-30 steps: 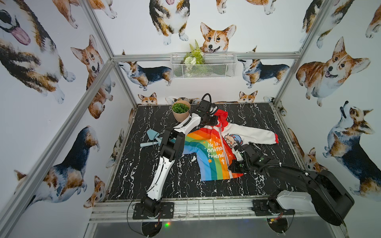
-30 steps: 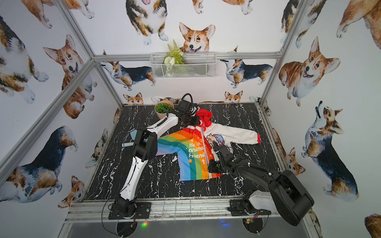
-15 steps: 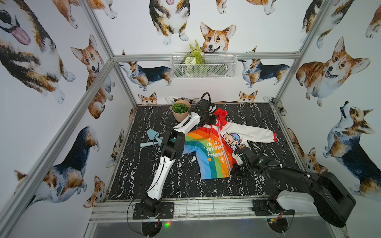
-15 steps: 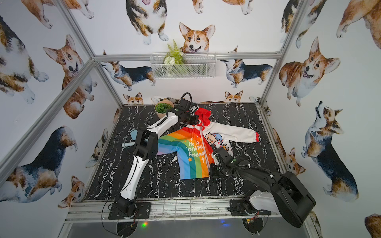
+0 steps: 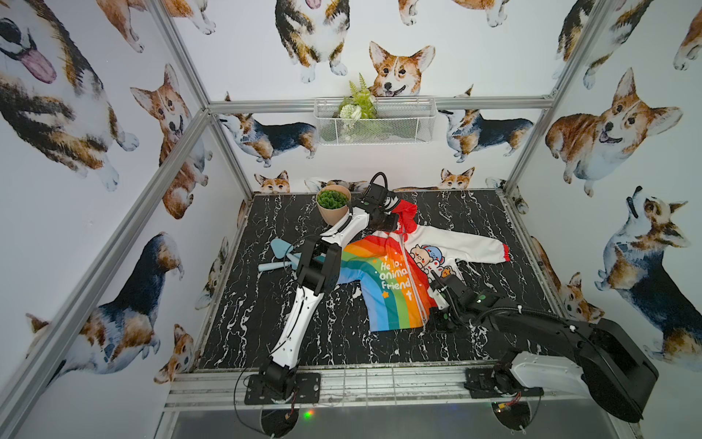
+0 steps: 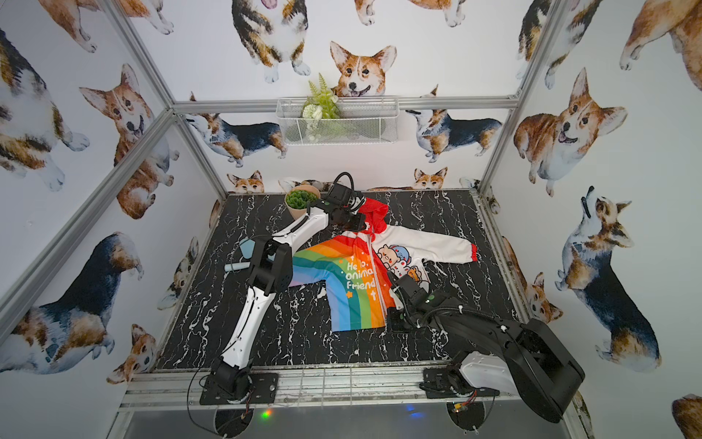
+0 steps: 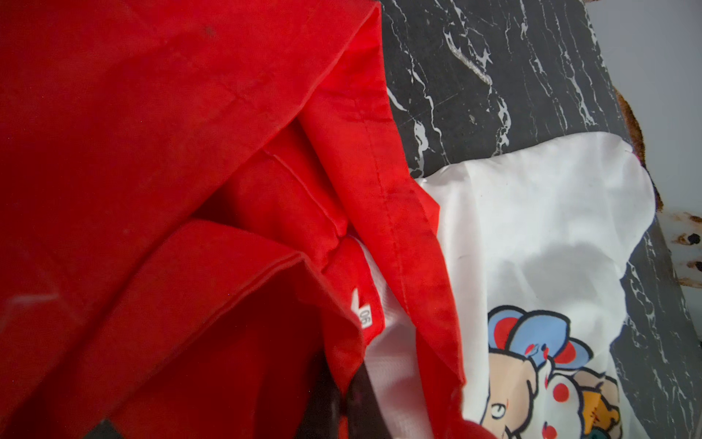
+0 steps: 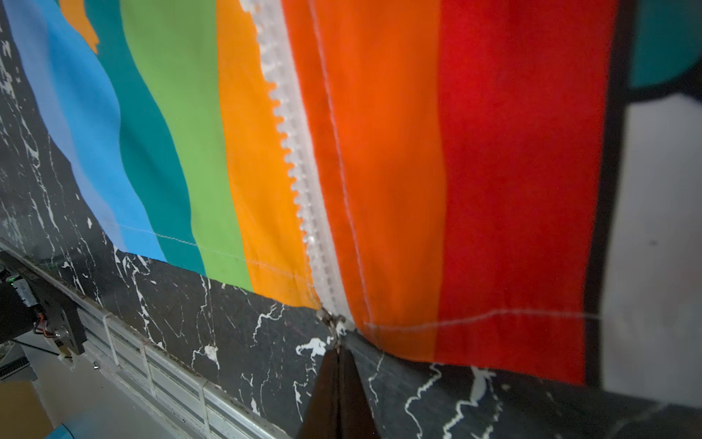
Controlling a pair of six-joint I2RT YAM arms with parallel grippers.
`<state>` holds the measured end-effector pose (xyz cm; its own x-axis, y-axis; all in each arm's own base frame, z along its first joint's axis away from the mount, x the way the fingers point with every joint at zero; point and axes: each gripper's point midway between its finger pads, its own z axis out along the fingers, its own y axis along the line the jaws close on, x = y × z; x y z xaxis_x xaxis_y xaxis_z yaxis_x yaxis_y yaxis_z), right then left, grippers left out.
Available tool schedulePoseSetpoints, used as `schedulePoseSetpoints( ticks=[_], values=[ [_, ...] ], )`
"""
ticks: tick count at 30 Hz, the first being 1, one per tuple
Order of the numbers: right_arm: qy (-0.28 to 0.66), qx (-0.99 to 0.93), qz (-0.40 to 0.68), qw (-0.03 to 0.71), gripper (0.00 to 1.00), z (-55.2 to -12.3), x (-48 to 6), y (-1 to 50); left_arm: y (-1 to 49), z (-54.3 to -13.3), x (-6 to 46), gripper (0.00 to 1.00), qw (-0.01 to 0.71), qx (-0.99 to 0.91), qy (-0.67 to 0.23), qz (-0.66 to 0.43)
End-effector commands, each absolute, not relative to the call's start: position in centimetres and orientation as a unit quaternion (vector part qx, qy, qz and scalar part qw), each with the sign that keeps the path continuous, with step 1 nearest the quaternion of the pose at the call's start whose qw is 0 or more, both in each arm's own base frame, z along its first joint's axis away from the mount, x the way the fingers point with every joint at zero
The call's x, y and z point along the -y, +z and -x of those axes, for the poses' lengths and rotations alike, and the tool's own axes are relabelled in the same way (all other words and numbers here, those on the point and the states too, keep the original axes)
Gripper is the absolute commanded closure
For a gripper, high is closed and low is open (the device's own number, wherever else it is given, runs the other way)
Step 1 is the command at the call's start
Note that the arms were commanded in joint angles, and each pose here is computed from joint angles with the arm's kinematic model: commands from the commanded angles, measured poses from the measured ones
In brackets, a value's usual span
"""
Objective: Unzip the jacket
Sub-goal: Unzip the zipper on the jacket.
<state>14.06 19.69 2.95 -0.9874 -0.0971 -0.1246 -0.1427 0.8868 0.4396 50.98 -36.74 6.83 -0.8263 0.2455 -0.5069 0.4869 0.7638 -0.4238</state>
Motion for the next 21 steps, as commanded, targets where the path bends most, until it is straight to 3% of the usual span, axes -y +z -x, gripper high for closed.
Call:
schedulePoseSetpoints(
  ticks=[1, 17, 19, 21],
  values=[
    [0.216, -0.974, 0.053, 0.032, 1.0, -13.2, -19.0, 2.7, 6.9, -51.5, 36.5, 1.0, 0.225, -0.913, -0.271, -0.204],
    [0.198, -0.979, 0.046, 0.029, 1.0, -13.0, -18.2, 2.2, 7.1, -51.2, 36.7, 1.0, 0.222, -0.911, -0.281, -0.205],
    [0.204, -0.977, 0.047, 0.035, 0.97, -13.4, -18.7, 2.5, 7.7, -50.8, 37.1, 0.87, 0.218, -0.906, -0.299, -0.206],
    [0.204, -0.977, 0.049, 0.046, 0.82, -13.9, -18.8, 3.0, 9.0, -50.5, 37.6, 0.7, 0.221, -0.899, -0.318, -0.205]
  ],
)
